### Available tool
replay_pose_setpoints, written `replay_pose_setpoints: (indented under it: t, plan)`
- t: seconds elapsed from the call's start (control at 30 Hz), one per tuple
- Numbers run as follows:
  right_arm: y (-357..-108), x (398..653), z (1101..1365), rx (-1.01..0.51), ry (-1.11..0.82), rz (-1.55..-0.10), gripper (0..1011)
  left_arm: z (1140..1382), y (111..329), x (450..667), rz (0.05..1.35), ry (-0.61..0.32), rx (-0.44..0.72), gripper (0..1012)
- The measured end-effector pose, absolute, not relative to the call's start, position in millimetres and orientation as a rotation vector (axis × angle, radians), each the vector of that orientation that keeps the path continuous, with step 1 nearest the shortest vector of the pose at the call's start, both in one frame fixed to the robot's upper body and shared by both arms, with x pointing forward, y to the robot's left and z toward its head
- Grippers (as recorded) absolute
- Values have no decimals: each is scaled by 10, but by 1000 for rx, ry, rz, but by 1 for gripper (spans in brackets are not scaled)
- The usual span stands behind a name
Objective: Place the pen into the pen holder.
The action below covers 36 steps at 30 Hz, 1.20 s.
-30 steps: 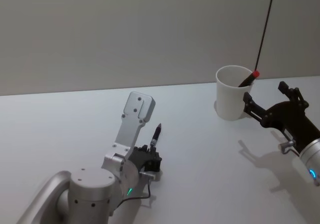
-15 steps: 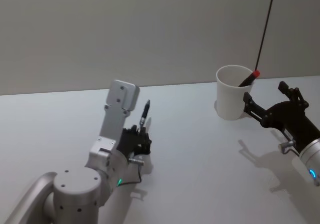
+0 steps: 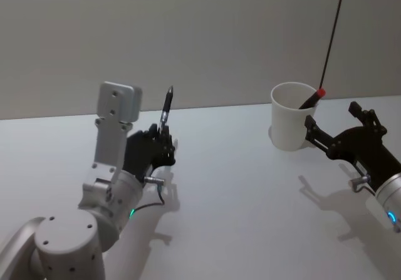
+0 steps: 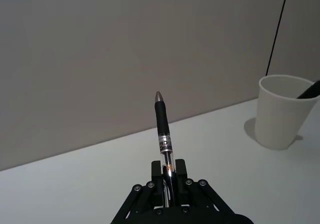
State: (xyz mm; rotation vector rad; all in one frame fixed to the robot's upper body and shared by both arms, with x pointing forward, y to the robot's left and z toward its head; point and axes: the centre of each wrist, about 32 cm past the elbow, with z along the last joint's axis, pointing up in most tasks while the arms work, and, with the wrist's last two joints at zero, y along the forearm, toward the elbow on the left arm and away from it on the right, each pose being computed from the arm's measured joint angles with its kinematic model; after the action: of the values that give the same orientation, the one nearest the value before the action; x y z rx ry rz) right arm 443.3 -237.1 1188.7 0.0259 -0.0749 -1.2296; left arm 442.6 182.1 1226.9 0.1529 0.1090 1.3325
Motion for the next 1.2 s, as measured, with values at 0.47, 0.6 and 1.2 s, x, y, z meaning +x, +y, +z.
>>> replay_pose_setpoints:
  t: [0.47, 0.6, 1.2]
  plan:
    - [-2371, 4433, 11887, 26, -75, -1230, 1001, 12286, 1976, 4474, 1233, 7, -52, 160]
    - [-2371, 4433, 11887, 26, -75, -1230, 1001, 12286, 1996, 4506, 1197, -17, -87, 160]
    - [-2371, 4433, 11887, 26, -75, -1230, 1001, 12241, 1990, 4656, 957, -79, -179, 160]
